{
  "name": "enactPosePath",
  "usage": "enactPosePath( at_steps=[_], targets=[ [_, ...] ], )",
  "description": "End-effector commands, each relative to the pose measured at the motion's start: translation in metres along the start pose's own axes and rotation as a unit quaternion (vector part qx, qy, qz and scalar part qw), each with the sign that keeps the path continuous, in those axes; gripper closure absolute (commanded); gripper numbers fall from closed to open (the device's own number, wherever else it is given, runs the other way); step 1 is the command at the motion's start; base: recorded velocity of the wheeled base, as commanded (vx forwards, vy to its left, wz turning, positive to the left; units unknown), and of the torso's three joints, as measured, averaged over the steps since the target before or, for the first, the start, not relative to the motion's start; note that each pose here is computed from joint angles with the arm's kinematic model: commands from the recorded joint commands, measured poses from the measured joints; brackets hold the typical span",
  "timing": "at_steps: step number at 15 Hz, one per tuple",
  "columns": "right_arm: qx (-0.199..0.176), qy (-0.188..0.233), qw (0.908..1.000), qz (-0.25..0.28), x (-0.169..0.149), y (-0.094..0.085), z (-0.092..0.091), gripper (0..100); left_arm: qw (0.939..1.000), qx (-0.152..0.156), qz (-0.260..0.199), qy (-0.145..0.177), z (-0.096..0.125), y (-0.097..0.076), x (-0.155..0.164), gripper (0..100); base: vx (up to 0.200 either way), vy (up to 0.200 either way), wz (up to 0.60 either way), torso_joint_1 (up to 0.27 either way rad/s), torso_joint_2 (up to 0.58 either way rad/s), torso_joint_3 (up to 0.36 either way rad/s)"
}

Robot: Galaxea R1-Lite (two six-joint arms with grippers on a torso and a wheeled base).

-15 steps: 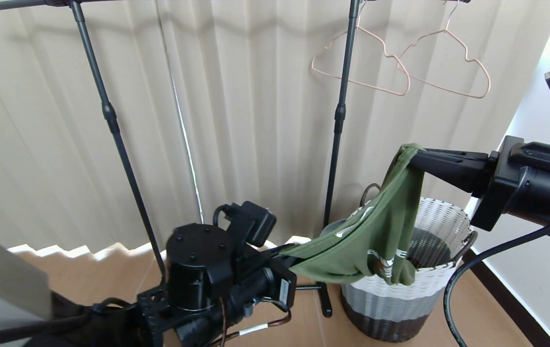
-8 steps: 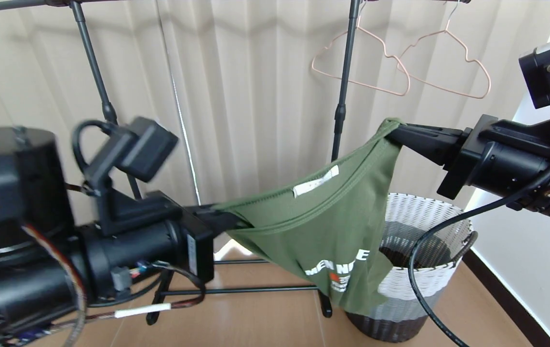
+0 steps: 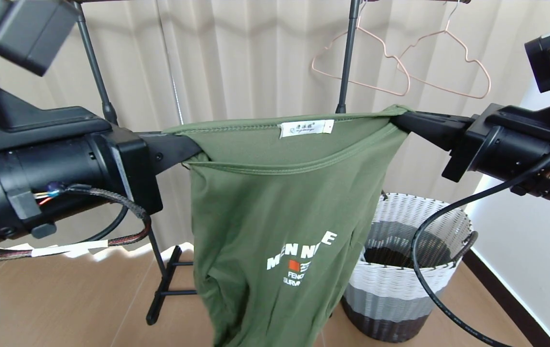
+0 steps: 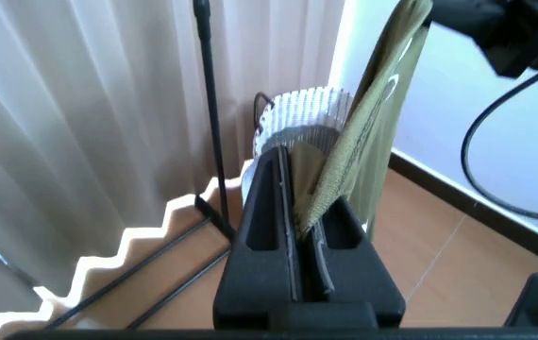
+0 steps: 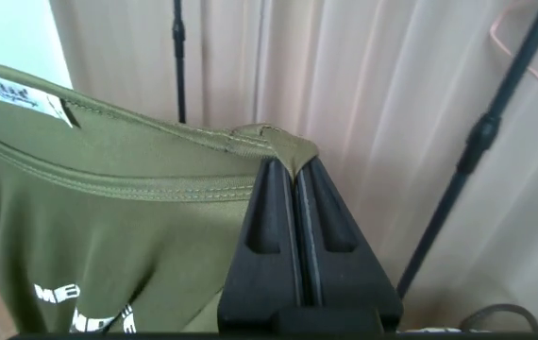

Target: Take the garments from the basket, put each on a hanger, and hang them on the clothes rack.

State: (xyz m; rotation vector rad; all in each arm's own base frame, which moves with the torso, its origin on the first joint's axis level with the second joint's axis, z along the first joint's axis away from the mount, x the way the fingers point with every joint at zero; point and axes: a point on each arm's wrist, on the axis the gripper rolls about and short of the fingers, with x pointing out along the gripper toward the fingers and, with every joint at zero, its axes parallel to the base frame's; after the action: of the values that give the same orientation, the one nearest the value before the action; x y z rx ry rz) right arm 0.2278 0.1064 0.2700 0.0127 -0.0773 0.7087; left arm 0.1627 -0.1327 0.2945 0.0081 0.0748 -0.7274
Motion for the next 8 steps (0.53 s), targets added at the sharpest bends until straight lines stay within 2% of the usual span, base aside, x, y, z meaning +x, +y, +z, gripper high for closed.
enactPosePath(
  at_steps=[1,4,7,8],
  targets=[
    [-0.005,-0.008,0.9995,-0.029,-0.007,-0.013,0.005,100,0.9994,0.006,0.008,0.032,0.007,0.002,0.024,100,0.000,0.000,0.00,0.000,0.00,0.000],
    [-0.011,-0.026,0.9990,-0.034,-0.004,-0.018,0.015,100,0.9996,0.008,0.028,0.006,0.035,0.003,0.044,100,0.000,0.000,0.00,0.000,0.00,0.000],
    [-0.013,-0.033,0.9988,-0.033,0.001,-0.020,0.020,100,0.9993,0.009,0.035,0.004,0.036,0.006,0.048,100,0.000,0.000,0.00,0.000,0.00,0.000],
    [-0.012,-0.029,0.9990,-0.033,0.001,-0.020,0.019,100,0.9987,0.009,0.047,0.017,0.029,0.008,0.047,100,0.000,0.000,0.00,0.000,0.00,0.000]
  ],
)
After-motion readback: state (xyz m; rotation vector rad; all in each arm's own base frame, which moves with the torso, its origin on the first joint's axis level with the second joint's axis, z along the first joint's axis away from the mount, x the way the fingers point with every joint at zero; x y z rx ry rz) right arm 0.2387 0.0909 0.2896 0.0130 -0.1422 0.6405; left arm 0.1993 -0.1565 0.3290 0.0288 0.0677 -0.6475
